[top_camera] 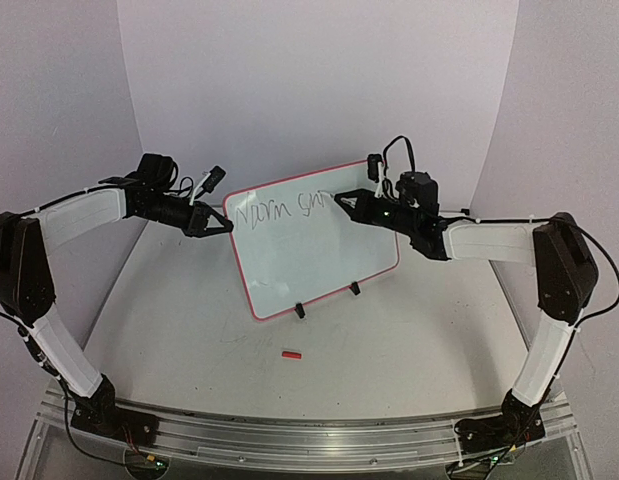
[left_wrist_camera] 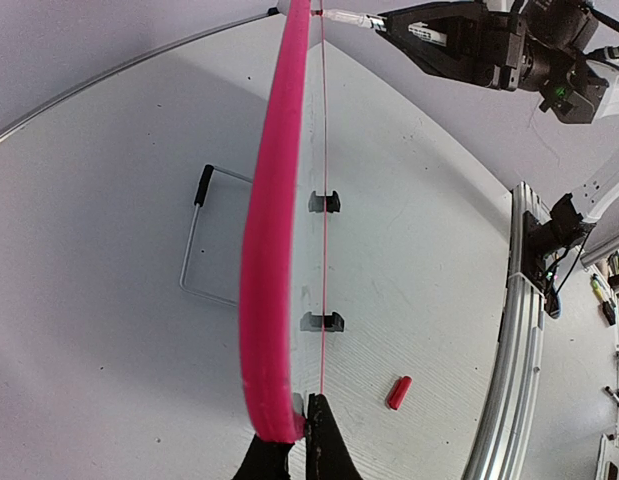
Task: Write a sentence on the whiteboard
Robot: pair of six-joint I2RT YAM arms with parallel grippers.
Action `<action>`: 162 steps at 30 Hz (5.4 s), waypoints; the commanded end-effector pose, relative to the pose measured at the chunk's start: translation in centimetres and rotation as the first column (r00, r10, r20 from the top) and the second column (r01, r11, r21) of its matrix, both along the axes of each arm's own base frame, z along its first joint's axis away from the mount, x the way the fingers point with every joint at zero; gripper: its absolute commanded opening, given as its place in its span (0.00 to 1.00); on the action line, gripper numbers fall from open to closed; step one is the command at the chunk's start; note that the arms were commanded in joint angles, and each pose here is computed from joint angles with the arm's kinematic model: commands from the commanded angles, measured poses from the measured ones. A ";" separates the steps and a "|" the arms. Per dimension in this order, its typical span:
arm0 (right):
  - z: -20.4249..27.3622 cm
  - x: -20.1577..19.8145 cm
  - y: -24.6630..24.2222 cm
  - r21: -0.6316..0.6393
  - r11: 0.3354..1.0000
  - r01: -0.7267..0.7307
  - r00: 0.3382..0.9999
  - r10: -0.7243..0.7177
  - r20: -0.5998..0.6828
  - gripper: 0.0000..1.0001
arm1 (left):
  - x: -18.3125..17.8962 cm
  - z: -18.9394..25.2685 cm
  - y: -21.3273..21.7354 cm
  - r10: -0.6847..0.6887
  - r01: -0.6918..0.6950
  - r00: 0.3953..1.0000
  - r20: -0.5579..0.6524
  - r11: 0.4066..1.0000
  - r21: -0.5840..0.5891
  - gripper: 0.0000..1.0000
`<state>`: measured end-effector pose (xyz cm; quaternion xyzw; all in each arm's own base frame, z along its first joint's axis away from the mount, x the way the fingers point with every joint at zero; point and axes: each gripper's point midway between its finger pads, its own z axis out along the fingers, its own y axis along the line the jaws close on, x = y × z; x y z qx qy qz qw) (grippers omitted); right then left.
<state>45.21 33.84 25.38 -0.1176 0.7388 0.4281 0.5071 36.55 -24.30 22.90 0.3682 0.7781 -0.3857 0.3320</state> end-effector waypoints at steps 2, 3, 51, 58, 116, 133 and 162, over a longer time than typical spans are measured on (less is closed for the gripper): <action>1.5 0.8 0.2 0.013 1.000 0.020 0.999 -0.020 0.049 0.00 | -0.1 -1.3 0.0 -0.024 0.019 0.998 0.052 0.997 0.081 0.00; 1.4 0.8 0.3 0.013 1.000 0.018 0.999 -0.019 0.047 0.00 | -0.1 -1.3 0.0 -0.023 0.019 0.998 0.052 0.996 0.082 0.00; 2.4 -2.8 -2.5 -0.045 0.987 -0.153 0.988 0.153 0.009 0.00 | -0.7 -1.2 -0.5 -0.035 0.028 0.997 0.063 0.995 0.098 0.00; 1.7 -1.3 -2.3 -0.054 0.991 -0.123 0.992 0.124 0.004 0.00 | -0.7 -1.3 -0.6 -0.035 0.029 0.998 0.060 0.994 0.101 0.00; 2.0 -1.5 -3.7 0.005 0.999 -0.041 0.999 0.040 0.023 0.00 | -0.6 -1.3 -0.5 -0.031 0.023 0.997 0.067 0.993 0.112 0.00; 1.0 0.7 -2.9 -0.003 1.000 -0.023 1.000 0.023 0.018 0.00 | -0.6 -1.3 -0.4 -0.032 0.024 0.997 0.070 0.993 0.112 0.00; 1.6 2.3 -3.6 0.004 0.998 0.062 0.997 -0.062 0.034 0.00 | -0.6 -1.3 -0.5 -0.032 0.024 0.997 0.068 0.993 0.113 0.00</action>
